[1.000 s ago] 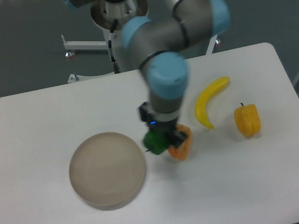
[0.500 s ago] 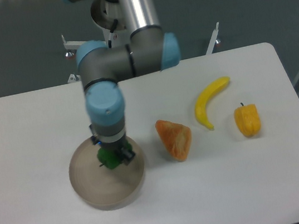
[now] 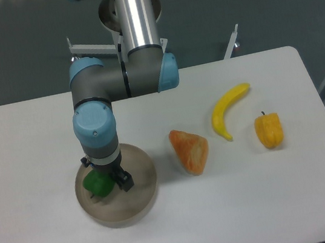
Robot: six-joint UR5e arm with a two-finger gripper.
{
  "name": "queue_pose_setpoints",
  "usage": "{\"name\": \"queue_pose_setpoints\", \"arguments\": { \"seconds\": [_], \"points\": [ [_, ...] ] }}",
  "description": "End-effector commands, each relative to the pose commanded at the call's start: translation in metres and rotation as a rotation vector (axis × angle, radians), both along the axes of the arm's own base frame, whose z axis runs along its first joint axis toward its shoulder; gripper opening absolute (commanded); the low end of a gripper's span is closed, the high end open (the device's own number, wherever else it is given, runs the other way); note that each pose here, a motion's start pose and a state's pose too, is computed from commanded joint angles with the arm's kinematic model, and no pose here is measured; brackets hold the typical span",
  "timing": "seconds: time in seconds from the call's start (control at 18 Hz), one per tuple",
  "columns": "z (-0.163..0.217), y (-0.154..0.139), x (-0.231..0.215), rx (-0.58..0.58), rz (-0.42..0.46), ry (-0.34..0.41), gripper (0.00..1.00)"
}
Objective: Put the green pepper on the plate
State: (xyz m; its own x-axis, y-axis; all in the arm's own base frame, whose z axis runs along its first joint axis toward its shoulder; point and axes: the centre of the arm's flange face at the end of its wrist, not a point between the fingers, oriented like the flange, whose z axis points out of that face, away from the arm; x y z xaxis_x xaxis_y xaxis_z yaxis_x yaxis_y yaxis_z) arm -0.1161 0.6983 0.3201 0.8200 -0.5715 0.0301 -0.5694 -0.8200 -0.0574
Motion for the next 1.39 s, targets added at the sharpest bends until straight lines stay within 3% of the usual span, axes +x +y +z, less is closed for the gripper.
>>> {"name": "queue_pose_setpoints", "arguments": {
  "seconds": [0.17, 0.33, 0.56, 0.72, 1.0, 1.39],
  "points": [
    [0.030, -0.020, -0.062, 0.040, 0.040, 0.021, 1.00],
    [0.050, -0.046, -0.144, 0.048, -0.056, 0.072, 1.00],
    [0.058, -0.073, -0.217, -0.014, -0.079, 0.069, 1.00],
    [0.057, -0.083, -0.250, -0.039, -0.126, 0.107, 1.00],
    [0.033, -0.096, -0.291, -0.043, -0.147, 0.071, 1.00],
    [0.030, -0.097, -0.298, -0.001, -0.151, 0.035, 1.00]
  ]
}}
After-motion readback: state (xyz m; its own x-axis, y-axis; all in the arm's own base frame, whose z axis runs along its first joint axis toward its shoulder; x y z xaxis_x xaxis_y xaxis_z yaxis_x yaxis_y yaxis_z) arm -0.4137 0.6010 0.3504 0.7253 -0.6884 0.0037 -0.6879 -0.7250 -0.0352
